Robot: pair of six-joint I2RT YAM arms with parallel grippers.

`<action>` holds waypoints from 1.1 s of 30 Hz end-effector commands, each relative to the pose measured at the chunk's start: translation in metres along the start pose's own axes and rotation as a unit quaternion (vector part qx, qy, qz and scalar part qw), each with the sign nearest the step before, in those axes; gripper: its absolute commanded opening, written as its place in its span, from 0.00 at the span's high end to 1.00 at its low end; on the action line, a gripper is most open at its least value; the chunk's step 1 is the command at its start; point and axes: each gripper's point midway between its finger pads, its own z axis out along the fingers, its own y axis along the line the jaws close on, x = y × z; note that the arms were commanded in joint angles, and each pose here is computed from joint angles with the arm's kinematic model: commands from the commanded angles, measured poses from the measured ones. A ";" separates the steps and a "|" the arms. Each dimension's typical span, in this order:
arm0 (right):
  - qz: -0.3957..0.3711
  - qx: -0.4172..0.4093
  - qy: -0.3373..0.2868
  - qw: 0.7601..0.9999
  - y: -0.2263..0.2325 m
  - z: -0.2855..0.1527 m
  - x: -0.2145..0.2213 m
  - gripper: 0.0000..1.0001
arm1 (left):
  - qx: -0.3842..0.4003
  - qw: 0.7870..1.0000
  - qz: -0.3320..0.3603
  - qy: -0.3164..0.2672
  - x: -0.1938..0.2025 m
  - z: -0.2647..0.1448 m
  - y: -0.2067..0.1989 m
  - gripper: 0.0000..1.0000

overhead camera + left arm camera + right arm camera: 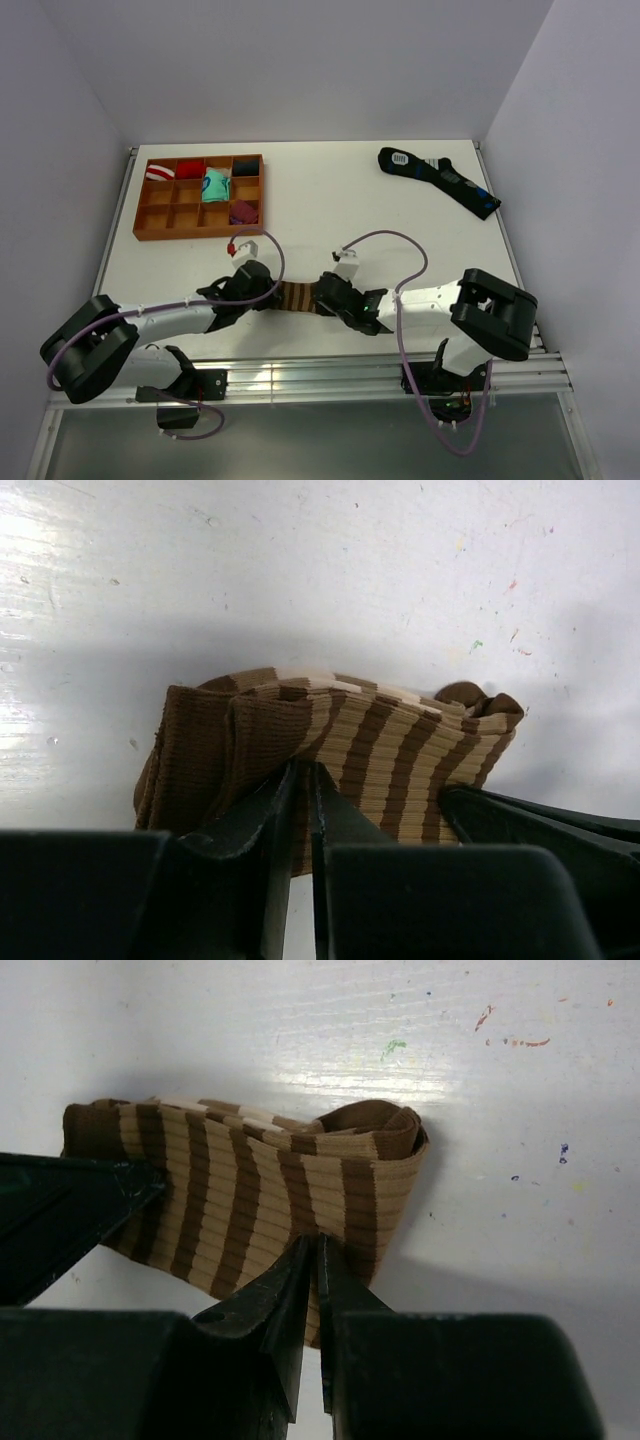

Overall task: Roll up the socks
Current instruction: Adjust the sock at the center of the board.

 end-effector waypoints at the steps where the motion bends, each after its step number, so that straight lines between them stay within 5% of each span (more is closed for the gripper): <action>1: -0.022 -0.006 0.007 1.000 0.004 -0.013 -0.002 0.85 | 0.008 1.000 0.026 -0.007 -0.011 -0.002 -0.012 0.82; 8: -0.040 0.003 0.008 0.999 0.012 -0.015 0.008 0.85 | 0.009 0.999 0.038 -0.005 -0.021 0.006 -0.029 0.84; 24: -0.083 0.023 -0.048 0.995 0.016 -0.020 -0.051 0.83 | 0.060 0.998 0.025 -0.017 -0.023 -0.027 -0.051 0.76; 33: -0.098 0.040 -0.025 0.994 -0.001 0.001 -0.039 0.83 | 0.010 1.000 -0.003 0.007 0.006 -0.025 -0.011 0.83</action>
